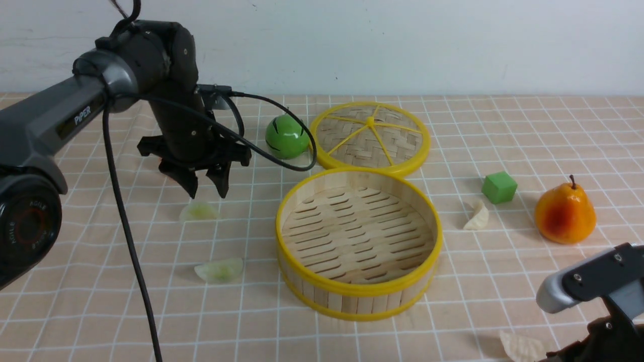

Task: Put the dumplings into the steamer on the table with the brown tablecloth.
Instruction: 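Reach for and grasp a dumpling on the table with the left gripper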

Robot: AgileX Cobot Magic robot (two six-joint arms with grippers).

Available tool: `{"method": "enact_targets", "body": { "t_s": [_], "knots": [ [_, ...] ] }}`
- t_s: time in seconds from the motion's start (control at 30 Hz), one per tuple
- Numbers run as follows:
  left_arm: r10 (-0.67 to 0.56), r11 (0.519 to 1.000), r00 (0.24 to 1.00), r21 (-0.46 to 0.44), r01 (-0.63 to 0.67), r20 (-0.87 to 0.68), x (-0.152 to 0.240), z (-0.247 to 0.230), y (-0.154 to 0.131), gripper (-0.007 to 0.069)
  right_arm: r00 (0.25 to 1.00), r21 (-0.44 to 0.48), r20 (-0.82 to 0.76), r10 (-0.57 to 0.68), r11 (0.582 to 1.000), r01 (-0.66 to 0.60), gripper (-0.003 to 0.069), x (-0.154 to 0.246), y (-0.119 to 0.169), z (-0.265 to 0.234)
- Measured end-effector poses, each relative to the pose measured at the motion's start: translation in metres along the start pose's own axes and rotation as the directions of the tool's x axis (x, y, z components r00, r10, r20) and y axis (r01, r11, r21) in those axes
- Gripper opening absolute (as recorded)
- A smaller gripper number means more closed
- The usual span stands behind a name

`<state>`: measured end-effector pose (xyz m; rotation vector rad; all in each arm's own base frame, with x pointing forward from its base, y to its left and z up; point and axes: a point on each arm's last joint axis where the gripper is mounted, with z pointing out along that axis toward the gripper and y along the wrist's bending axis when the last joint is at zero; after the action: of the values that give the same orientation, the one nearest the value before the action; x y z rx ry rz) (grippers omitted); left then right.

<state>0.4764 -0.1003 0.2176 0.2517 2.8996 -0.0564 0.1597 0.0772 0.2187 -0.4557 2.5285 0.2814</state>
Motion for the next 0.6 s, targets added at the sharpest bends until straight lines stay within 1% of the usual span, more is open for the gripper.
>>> {"method": "enact_targets", "body": {
  "t_s": [0.1, 0.17, 0.3, 0.4, 0.43, 0.47, 0.5, 0.53, 0.57, 0.6],
  "knots": [
    [0.029, 0.998, 0.999, -0.055, -0.031, -0.024, 0.000, 0.012, 0.005, 0.0395, 1.000, 0.000, 0.001, -0.001, 1.000, 0.001, 0.0157, 0.000, 0.000, 0.000],
    [0.040, 0.996, 0.998, -0.077, -0.043, -0.045, 0.001, 0.022, 0.007, 0.0395, 1.000, 0.000, 0.001, -0.002, 1.000, 0.002, 0.0158, 0.000, 0.000, 0.000],
    [0.038, 0.997, 0.998, -0.072, -0.041, -0.053, 0.001, 0.029, 0.007, 0.0393, 1.000, 0.000, 0.001, -0.002, 1.000, 0.002, 0.0158, 0.000, 0.000, 0.000],
    [0.030, 0.998, 0.998, -0.049, -0.033, -0.053, 0.000, 0.033, 0.005, 0.0357, 1.000, 0.000, 0.001, -0.002, 1.000, 0.002, 0.0158, 0.000, 0.000, 0.000],
    [0.030, 0.998, 0.998, -0.049, -0.032, -0.053, 0.000, 0.033, 0.005, 0.0357, 1.000, 0.000, 0.001, -0.002, 1.000, 0.002, 0.0158, 0.000, 0.000, 0.000],
    [0.023, 0.999, 0.998, -0.042, -0.025, -0.054, 0.000, 0.034, 0.004, 0.0333, 1.000, 0.000, 0.001, -0.003, 1.000, 0.003, 0.0158, 0.000, 0.000, 0.000],
    [0.008, 1.000, 0.998, -0.027, -0.010, -0.060, 0.000, 0.034, 0.003, 0.0274, 1.000, 0.000, 0.002, -0.003, 1.000, 0.003, 0.0158, 0.000, 0.000, 0.000],
    [0.001, 1.000, 0.997, -0.013, -0.002, -0.078, 0.002, 0.037, 0.002, 0.0230, 1.000, 0.000, 0.002, -0.003, 1.000, 0.003, 0.0158, 0.000, 0.000, 0.000],
    [-0.001, 1.000, 0.997, -0.014, 0.000, -0.078, 0.002, 0.037, 0.002, 0.0201, 1.000, 0.000, 0.003, -0.003, 1.000, 0.003, 0.0158, 0.000, 0.000, 0.000],
    [-0.007, 1.000, 0.997, -0.008, 0.007, -0.076, 0.002, 0.037, 0.001, 0.0146, 1.000, 0.000, 0.003, -0.003, 1.000, 0.003, 0.0158, 0.000, 0.000, 0.000]
  ]
}}
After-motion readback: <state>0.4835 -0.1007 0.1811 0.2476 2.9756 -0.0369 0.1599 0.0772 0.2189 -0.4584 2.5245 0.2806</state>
